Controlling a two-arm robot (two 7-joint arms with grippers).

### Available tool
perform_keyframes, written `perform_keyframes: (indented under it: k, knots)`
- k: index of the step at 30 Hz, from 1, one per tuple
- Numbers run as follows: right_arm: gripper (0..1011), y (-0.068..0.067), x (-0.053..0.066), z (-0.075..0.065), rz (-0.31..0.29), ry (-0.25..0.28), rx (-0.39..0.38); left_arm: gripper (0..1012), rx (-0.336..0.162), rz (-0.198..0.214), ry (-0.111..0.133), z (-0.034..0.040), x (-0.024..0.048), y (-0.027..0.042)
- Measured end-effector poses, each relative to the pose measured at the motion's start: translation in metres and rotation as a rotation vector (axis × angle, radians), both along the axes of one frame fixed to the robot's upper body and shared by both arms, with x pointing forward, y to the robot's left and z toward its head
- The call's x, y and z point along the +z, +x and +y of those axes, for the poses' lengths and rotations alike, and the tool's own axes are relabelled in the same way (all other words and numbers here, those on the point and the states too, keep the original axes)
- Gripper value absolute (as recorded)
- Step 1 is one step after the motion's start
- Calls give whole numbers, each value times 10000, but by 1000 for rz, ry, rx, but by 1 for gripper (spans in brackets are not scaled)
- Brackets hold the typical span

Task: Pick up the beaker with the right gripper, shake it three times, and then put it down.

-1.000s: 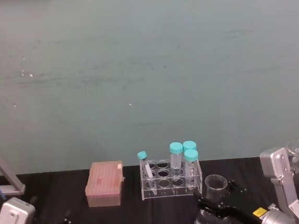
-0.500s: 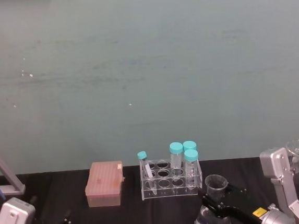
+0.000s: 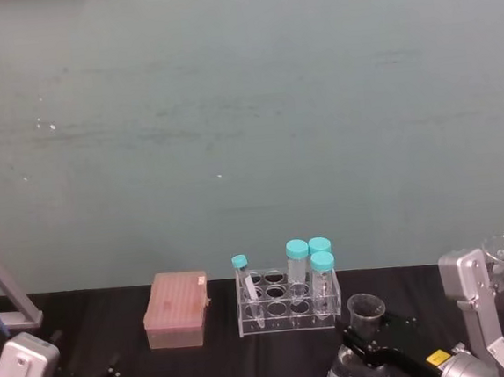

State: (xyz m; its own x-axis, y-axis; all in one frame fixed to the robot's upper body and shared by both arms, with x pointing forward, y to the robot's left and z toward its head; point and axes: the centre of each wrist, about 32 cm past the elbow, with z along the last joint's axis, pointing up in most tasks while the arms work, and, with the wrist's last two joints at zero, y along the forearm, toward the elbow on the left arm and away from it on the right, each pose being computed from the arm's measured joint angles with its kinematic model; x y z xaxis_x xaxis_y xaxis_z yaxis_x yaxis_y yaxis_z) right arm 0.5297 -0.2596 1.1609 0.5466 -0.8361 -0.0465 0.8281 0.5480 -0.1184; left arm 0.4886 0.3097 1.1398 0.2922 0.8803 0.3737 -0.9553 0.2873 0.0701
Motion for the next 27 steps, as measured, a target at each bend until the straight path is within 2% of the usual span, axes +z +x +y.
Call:
perform_keyframes:
  k: [10, 23, 27]
  knots:
    - [452, -19, 48, -22, -18, -8, 0, 1000, 0, 0, 0, 0, 0, 0]
    - [452, 51, 295, -83, -102, -16, -12, 1000, 0, 0, 0, 0, 0, 0]
    - [452, 66, 325, -93, -111, -16, -16, 1000, 0, 0, 0, 0, 0, 0]
